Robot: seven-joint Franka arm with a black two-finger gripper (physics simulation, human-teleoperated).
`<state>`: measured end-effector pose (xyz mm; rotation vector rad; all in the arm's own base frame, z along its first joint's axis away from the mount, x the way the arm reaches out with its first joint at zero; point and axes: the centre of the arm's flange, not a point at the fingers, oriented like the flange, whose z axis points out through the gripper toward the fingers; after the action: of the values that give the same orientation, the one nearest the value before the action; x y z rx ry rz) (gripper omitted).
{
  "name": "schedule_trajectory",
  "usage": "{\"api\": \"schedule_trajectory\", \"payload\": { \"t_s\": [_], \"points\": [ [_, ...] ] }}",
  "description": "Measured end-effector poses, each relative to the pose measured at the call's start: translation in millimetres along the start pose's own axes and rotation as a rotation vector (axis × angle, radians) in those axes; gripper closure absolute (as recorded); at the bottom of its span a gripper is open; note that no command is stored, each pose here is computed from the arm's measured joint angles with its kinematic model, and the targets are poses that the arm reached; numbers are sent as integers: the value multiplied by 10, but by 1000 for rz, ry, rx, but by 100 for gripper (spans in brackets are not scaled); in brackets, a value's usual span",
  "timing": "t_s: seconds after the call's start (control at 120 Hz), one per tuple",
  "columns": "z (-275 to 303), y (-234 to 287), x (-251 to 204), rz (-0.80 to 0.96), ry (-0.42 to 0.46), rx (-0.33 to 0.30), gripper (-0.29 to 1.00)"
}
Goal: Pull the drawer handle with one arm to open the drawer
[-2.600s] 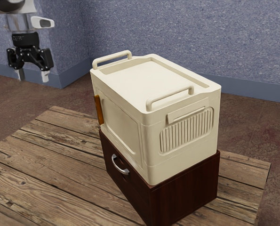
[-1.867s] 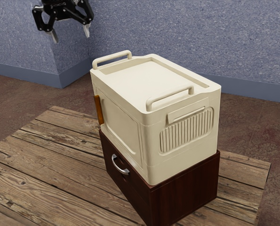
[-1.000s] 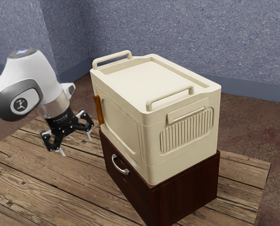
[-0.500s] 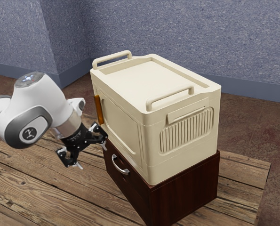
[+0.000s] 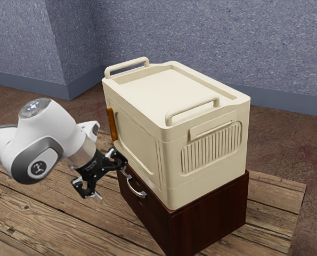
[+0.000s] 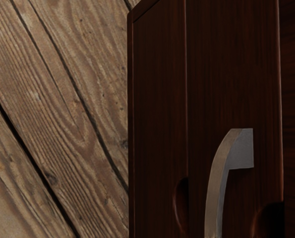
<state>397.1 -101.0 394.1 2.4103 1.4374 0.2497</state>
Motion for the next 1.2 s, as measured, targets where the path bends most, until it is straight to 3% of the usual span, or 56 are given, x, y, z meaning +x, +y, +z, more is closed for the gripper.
{"api": "schedule_trajectory", "payload": {
  "t_s": [1.2],
  "points": [
    [371,-26,41,115,-12,11,0]
  ]
}}
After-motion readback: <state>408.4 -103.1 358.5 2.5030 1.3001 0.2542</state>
